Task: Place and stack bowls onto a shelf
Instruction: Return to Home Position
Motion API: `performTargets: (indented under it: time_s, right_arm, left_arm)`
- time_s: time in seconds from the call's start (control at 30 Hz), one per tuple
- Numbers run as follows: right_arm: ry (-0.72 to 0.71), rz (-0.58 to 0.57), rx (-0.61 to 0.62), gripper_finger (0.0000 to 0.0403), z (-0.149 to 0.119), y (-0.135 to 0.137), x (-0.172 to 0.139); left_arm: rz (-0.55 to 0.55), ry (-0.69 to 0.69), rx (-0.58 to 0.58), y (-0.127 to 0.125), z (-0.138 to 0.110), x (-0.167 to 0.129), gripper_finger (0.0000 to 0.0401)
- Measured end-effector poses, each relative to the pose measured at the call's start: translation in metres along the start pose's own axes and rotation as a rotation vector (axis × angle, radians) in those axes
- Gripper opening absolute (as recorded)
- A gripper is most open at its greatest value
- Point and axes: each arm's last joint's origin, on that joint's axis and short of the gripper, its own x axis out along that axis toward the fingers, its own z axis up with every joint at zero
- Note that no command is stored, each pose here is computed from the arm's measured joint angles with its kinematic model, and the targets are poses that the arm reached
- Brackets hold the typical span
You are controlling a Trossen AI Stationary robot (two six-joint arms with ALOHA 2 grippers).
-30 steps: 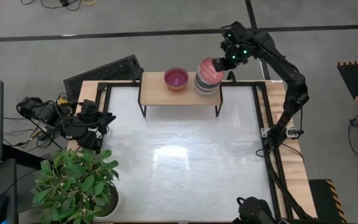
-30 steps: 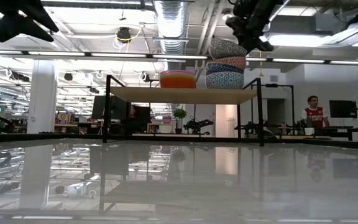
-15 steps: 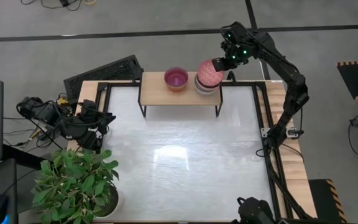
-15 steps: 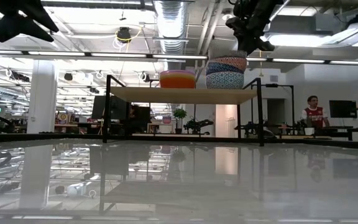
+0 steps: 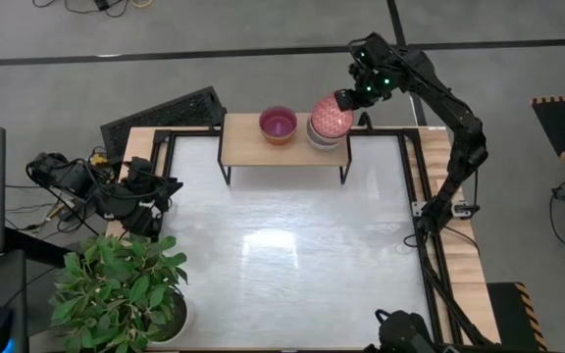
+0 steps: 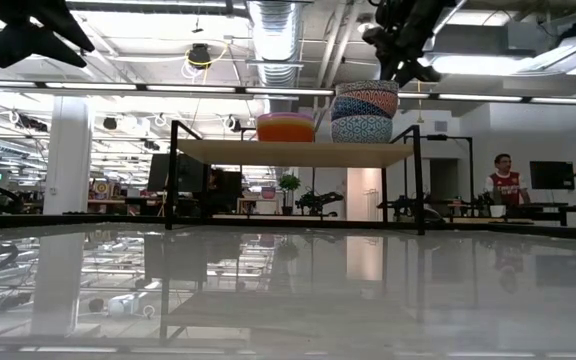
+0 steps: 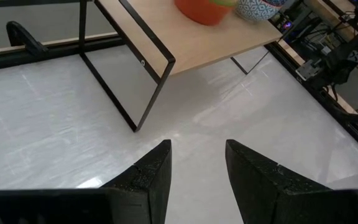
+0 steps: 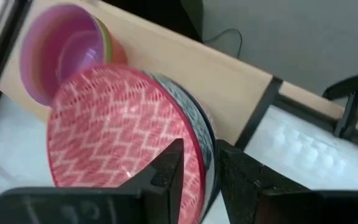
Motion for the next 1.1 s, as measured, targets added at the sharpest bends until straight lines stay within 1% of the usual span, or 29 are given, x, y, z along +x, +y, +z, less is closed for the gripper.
performTargets:
  time_s: [0.2, 0.33, 0.43, 0.63, 0.77, 0.87, 0.93, 1.03, 1.1]
  right_arm:
    - [-0.077, 0.028, -0.015, 0.0118, 0.006, 0.003, -0.004]
    - [-0.114, 0.042, -0.021, 0.0118, 0.009, 0.005, -0.014]
    - [-0.163, 0.059, -0.031, 0.0118, 0.013, 0.009, -0.026]
    - [-0.296, 0.103, -0.067, 0.0118, 0.018, 0.018, -0.065]
    - [-0.395, 0.133, -0.196, 0.0118, 0.016, 0.031, -0.093]
    - [-0.461, 0.168, -0.285, 0.0118, 0.008, 0.042, -0.11]
    - [-0.481, 0.188, -0.309, 0.0118, -0.001, 0.046, -0.12]
    - [-0.501, 0.188, -0.424, 0.0118, -0.015, 0.051, -0.135]
    - [-0.488, 0.185, -0.447, 0.0118, -0.024, 0.05, -0.143]
  left_arm:
    - [-0.002, -0.001, -0.003, 0.0, 0.0, 0.0, 0.0135]
    - [-0.004, -0.001, -0.024, 0.0, 0.0, 0.0, 0.0135]
    - [-0.001, -0.007, -0.048, 0.0, 0.0, 0.0, 0.0135]
    - [-0.011, -0.013, -0.064, -0.002, 0.001, 0.0, 0.0135]
    - [-0.047, -0.028, -0.098, -0.006, 0.003, 0.0, 0.0135]
    - [-0.087, -0.045, -0.1, -0.011, 0.006, -0.001, 0.0135]
    - [-0.12, -0.062, -0.084, -0.015, 0.008, -0.001, 0.0135]
    - [-0.169, -0.094, -0.047, -0.022, 0.012, -0.002, 0.0135]
    - [-0.177, -0.107, 0.011, -0.023, 0.013, -0.003, 0.0135]
